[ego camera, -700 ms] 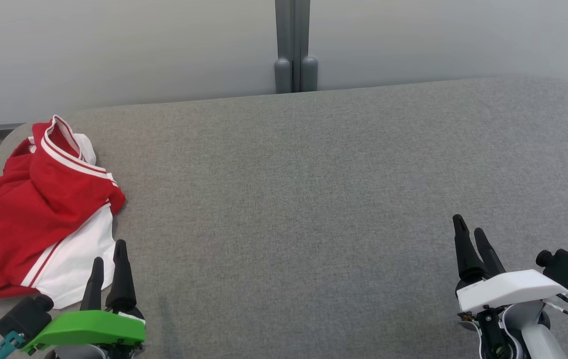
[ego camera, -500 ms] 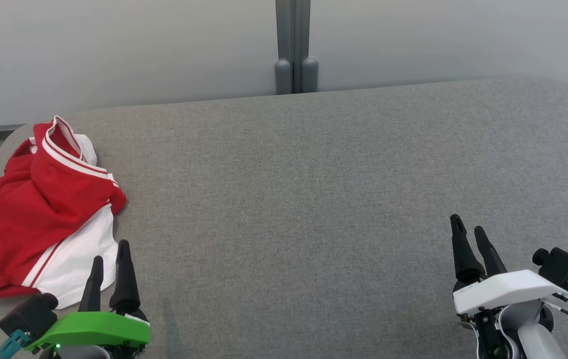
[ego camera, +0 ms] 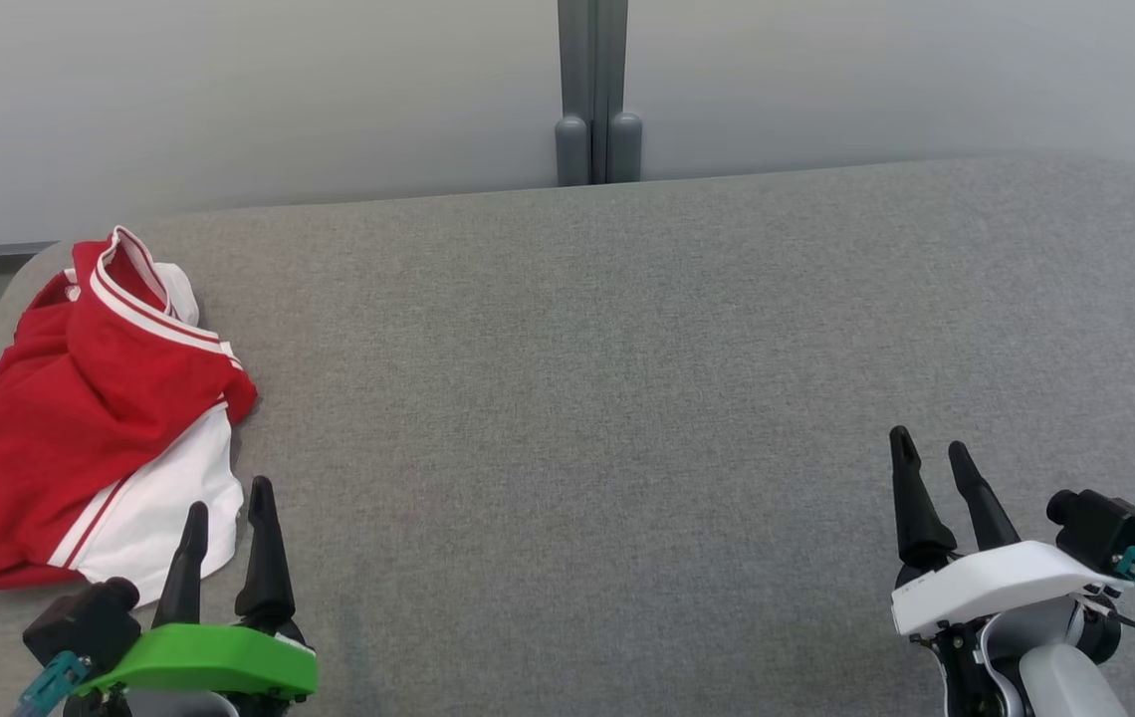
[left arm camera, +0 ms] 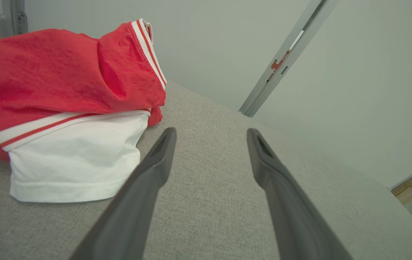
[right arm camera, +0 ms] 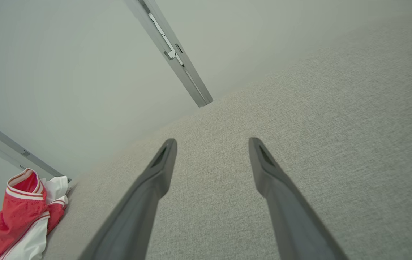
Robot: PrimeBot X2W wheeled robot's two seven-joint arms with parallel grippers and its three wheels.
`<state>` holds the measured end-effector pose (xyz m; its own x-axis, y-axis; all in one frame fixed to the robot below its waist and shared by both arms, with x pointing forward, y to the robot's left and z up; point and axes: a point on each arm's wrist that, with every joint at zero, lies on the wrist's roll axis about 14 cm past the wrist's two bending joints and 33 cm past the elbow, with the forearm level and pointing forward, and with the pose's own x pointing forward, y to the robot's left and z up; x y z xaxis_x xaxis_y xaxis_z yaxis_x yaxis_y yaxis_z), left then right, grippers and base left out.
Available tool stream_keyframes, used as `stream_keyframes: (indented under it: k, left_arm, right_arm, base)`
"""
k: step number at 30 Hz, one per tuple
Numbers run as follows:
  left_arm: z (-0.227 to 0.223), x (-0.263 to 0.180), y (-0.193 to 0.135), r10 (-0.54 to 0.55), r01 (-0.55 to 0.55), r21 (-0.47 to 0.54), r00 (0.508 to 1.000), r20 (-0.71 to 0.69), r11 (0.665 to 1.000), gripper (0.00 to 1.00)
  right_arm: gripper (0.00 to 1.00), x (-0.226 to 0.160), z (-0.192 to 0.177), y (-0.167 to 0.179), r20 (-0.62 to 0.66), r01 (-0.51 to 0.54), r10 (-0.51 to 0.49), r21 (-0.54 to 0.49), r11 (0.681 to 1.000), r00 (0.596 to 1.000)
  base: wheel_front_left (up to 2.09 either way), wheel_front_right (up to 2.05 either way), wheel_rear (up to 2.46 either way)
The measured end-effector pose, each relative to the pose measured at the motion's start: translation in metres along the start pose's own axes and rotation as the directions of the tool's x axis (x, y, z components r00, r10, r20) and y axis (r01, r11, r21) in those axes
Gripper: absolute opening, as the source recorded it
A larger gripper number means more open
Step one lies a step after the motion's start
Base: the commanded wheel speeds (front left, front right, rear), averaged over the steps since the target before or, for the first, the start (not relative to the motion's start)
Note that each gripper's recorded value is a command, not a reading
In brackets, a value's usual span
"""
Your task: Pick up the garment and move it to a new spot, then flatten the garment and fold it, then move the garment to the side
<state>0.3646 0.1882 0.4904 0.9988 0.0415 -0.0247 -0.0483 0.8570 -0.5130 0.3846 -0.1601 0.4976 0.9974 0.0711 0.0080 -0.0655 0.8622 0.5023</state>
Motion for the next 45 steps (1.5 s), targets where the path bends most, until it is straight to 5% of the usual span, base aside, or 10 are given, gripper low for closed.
stream_keyframes:
  k: [45]
  left_arm:
    - [-0.006,-0.007,-0.009,-0.069,0.06,0.328,0.998,0.014,0.943,1.0]
  right_arm:
    - [1.0,0.002,-0.002,0.021,0.009,-0.1,0.11,-0.358,0.928,0.994]
  base:
    - [0.0,0.0,0.0]
